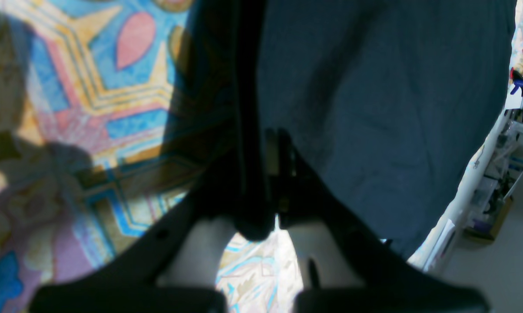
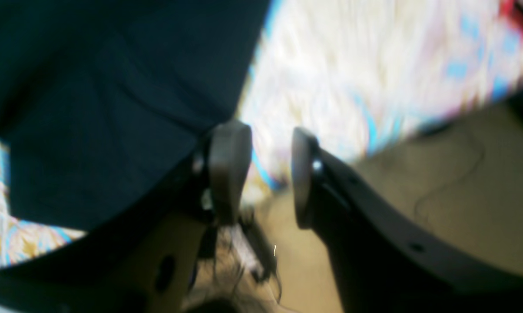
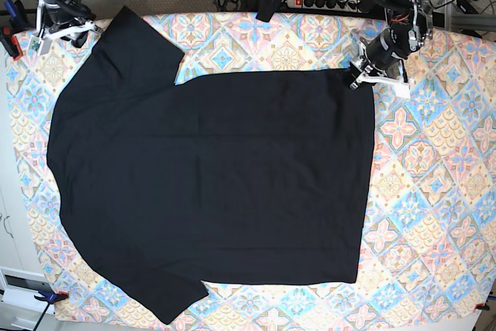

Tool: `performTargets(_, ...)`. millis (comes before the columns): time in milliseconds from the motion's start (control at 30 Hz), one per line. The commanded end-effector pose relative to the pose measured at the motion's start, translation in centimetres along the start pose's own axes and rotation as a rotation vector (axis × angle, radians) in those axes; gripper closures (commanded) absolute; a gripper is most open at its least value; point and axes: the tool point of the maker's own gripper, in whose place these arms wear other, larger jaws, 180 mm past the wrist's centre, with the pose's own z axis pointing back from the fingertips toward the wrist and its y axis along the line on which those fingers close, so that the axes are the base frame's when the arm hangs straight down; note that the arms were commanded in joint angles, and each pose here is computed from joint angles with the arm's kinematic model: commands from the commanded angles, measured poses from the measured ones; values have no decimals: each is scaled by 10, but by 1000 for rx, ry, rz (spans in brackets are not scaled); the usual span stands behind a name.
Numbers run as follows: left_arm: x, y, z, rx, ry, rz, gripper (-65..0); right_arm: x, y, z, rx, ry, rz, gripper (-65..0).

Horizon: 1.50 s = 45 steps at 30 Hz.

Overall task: Fold the T-shirt properly
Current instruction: 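Move both grippers to the shirt's shoulder corners and grasp them, then lift the shoulder corners with both grippers and pull them away from the hem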

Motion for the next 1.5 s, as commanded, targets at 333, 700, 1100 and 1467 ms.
performTargets(333,-2,9,5,25,6,-9,0,19,16,-8,44,2,7,-268)
performTargets(700,-2,9,5,25,6,-9,0,-21,20,-17,158,114,77,-268)
performTargets(1100,-2,9,5,25,6,-9,0,-28,36,-21,209,131,92,-267)
performTargets(1467,-2,9,5,25,6,-9,0,-37,42,-24,233,155,63,-267)
